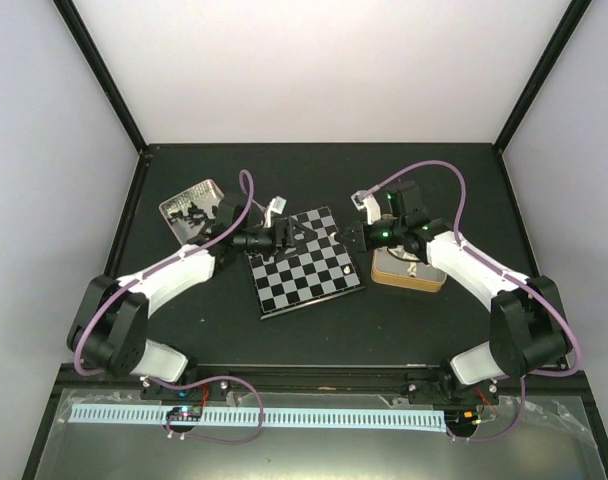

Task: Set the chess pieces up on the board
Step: Place the chess piece on the chessboard.

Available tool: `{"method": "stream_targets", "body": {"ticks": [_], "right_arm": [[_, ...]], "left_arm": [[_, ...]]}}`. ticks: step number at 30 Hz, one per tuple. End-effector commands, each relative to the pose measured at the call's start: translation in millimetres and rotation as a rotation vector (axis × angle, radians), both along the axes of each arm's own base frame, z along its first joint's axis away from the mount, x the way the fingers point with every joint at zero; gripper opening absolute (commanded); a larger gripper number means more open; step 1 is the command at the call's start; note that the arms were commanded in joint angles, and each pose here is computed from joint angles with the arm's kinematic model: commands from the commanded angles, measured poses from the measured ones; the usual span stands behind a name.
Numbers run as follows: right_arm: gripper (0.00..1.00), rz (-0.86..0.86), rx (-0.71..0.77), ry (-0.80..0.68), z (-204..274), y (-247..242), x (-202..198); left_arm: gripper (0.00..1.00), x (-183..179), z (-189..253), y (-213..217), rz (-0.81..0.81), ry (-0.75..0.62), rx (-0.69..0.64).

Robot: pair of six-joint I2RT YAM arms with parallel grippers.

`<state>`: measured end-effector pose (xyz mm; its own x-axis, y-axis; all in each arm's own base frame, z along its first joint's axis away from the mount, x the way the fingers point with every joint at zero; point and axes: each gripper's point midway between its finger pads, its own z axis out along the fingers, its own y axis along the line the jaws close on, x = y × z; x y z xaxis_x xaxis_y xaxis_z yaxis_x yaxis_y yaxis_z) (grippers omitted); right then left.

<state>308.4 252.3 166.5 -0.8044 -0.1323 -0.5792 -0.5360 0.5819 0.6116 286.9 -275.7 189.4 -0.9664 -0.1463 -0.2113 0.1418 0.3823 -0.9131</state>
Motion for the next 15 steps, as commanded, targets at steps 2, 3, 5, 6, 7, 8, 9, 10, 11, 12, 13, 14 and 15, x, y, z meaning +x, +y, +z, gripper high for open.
{"method": "stream_targets", "body": {"ticks": [2, 3, 5, 6, 7, 8, 9, 10, 11, 12, 13, 14, 15], "right_arm": [[0.06, 0.153, 0.140, -0.096, 41.4, 25.4, -18.2], [0.07, 0.163, 0.146, -0.095, 42.7, 27.6, -20.1], [0.07, 0.174, 0.148, -0.091, 42.8, 31.3, -22.5], [0.07, 0.180, 0.148, -0.090, 42.7, 33.1, -23.7], [0.07, 0.183, 0.145, -0.083, 40.8, 34.1, -24.9], [0.07, 0.186, 0.144, -0.081, 39.8, 35.0, -25.6], [0.07, 0.189, 0.145, -0.079, 39.3, 35.8, -26.1], [0.07, 0.190, 0.145, -0.077, 38.6, 36.3, -26.3], [0.07, 0.190, 0.145, -0.075, 38.1, 37.1, -26.5], [0.07, 0.188, 0.146, -0.074, 37.7, 37.2, -25.9], [0.07, 0.186, 0.148, -0.072, 37.8, 37.5, -25.3], [0.07, 0.181, 0.149, -0.073, 38.7, 37.7, -24.2], [0.07, 0.176, 0.150, -0.070, 38.2, 37.9, -23.2]], "left_arm": [[0.76, 4.7, 21.1, -23.7, -0.031, 0.089, -0.143], [0.75, 6.4, 20.1, -25.3, -0.024, 0.103, -0.157], [0.72, 8.9, 23.7, -28.9, -0.021, 0.115, -0.195], [0.70, 9.4, 26.8, -30.5, -0.023, 0.118, -0.215], [0.69, 10.3, 28.6, -31.8, -0.025, 0.119, -0.226], [0.68, 10.8, 29.3, -32.9, -0.025, 0.126, -0.231], [0.66, 11.3, 29.0, -34.0, -0.025, 0.132, -0.230], [0.64, 11.1, 24.2, -34.3, -0.020, 0.155, -0.218], [0.62, 11.6, 20.4, -34.3, -0.013, 0.173, -0.211], [0.59, 11.3, 16.8, -34.5, -0.010, 0.187, -0.207], [0.56, 11.1, 13.9, -34.9, -0.008, 0.201, -0.205], [0.53, 11.0, 12.2, -35.1, -0.006, 0.211, -0.206], [0.50, 10.2, 10.1, -35.7, -0.007, 0.221, -0.205]]}}
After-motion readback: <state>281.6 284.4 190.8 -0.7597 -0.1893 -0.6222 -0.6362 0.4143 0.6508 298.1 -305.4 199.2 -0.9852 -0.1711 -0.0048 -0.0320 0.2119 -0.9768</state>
